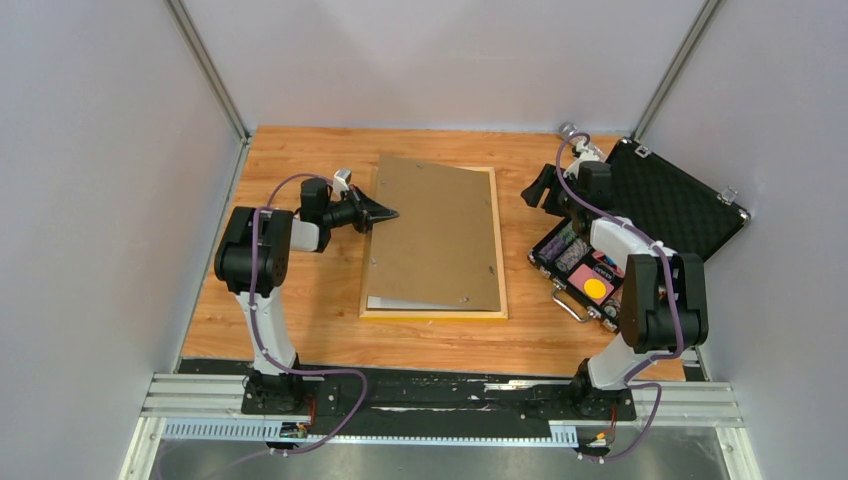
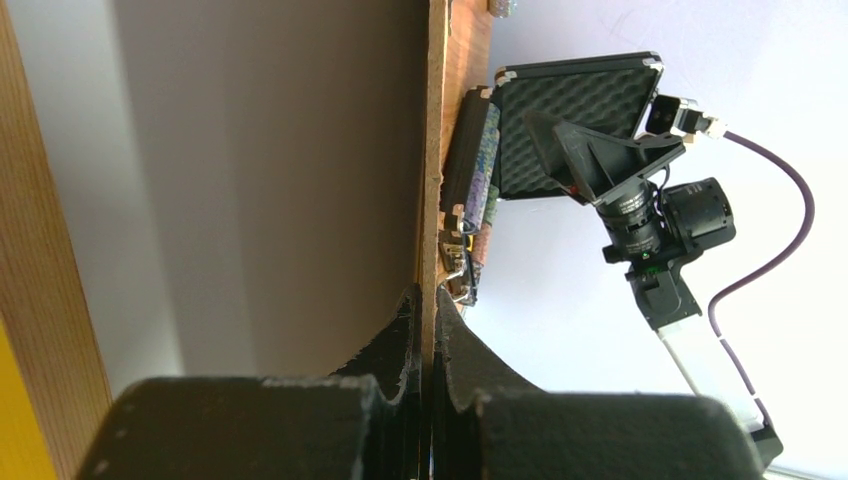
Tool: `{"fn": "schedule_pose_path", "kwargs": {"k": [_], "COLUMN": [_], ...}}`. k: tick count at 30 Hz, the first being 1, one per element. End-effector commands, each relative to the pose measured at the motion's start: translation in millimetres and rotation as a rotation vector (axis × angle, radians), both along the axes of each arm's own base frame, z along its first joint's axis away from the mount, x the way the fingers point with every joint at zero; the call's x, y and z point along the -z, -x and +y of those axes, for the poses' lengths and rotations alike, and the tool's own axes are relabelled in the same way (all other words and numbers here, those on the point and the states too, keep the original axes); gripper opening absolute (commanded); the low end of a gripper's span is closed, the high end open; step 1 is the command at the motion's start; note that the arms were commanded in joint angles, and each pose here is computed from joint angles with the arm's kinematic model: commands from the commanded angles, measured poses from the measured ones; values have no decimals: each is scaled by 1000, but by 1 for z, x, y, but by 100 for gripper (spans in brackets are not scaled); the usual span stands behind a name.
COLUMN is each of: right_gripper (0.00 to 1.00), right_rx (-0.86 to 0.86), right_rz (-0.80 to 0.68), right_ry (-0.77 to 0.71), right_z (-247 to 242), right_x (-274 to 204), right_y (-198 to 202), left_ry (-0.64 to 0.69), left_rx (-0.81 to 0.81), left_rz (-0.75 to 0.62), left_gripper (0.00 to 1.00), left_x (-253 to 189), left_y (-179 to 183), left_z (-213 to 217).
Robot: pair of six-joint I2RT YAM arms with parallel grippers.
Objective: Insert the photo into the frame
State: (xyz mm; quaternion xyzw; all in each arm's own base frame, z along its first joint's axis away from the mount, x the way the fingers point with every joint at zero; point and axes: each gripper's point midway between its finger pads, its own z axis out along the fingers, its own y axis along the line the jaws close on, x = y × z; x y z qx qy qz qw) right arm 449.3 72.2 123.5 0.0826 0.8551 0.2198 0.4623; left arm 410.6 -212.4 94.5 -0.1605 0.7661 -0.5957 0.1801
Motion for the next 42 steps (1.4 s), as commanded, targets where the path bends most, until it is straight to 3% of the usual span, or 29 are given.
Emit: {"fn": "schedule_pose_path", "kwargs": {"k": [1,30,33,39,42], "right_gripper": [67,67,67,67,67], "right_rx": [1,-3,-5,-6,-6], "right_rz": [-41,-30,-27,-27,-26], "right_ry": [-4,-11,-14,-18,-20], "right_z": [-1,0,0,1,1], "right_x": [-6,-1,0,0,0], "right_y": [-7,-6,-6,-6,-6], "left_ry": [10,-25,-40,-69,-98], "left_rx": [36,35,38,48,56], "left_rz": [-82,-79,-73,-67,-74], "left_gripper": [0,0,5,34,43], "left_x": [-16,3,7,11,10], "left_y": [-3,-1,0,1,2], "left_z": [-7,-5,-4,-3,-2]}}
